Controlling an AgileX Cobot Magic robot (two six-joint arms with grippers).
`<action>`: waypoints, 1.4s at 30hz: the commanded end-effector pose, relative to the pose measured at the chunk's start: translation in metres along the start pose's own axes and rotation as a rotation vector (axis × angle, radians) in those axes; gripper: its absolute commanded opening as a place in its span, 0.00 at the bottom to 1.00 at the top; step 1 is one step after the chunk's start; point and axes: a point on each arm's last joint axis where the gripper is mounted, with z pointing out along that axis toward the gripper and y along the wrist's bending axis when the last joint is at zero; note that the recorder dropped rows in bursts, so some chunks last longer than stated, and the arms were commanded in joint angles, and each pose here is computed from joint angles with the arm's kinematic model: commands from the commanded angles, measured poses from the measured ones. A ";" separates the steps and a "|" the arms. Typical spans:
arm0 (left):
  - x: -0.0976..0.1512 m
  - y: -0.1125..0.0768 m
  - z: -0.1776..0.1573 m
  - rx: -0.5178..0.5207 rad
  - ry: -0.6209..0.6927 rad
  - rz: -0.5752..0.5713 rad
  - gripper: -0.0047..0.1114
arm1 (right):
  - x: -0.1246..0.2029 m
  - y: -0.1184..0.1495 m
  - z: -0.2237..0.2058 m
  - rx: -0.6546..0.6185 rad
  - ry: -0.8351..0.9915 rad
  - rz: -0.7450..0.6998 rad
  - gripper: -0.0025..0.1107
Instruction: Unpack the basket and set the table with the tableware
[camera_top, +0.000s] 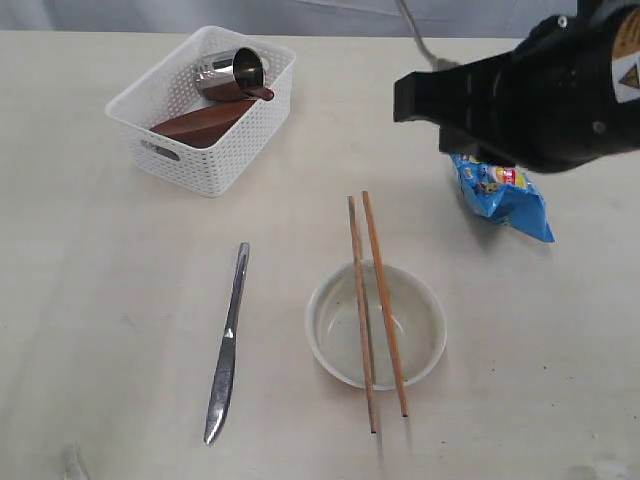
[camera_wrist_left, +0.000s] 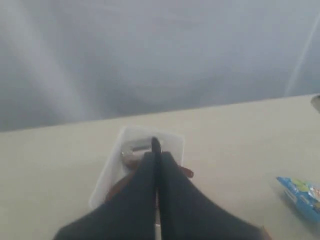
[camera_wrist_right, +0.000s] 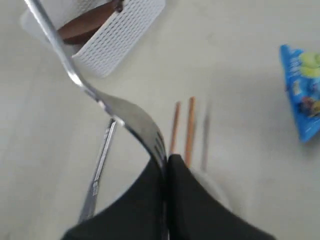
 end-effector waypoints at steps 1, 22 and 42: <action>0.028 0.015 -0.021 0.006 -0.052 -0.065 0.04 | 0.033 0.015 -0.004 -0.211 0.054 0.128 0.02; 0.134 0.001 -0.017 0.411 0.037 -0.565 0.04 | 0.082 0.045 -0.013 -0.537 0.101 0.285 0.02; 0.108 -0.007 0.011 0.259 0.473 0.775 0.04 | 0.080 0.044 -0.013 -0.542 0.076 0.262 0.02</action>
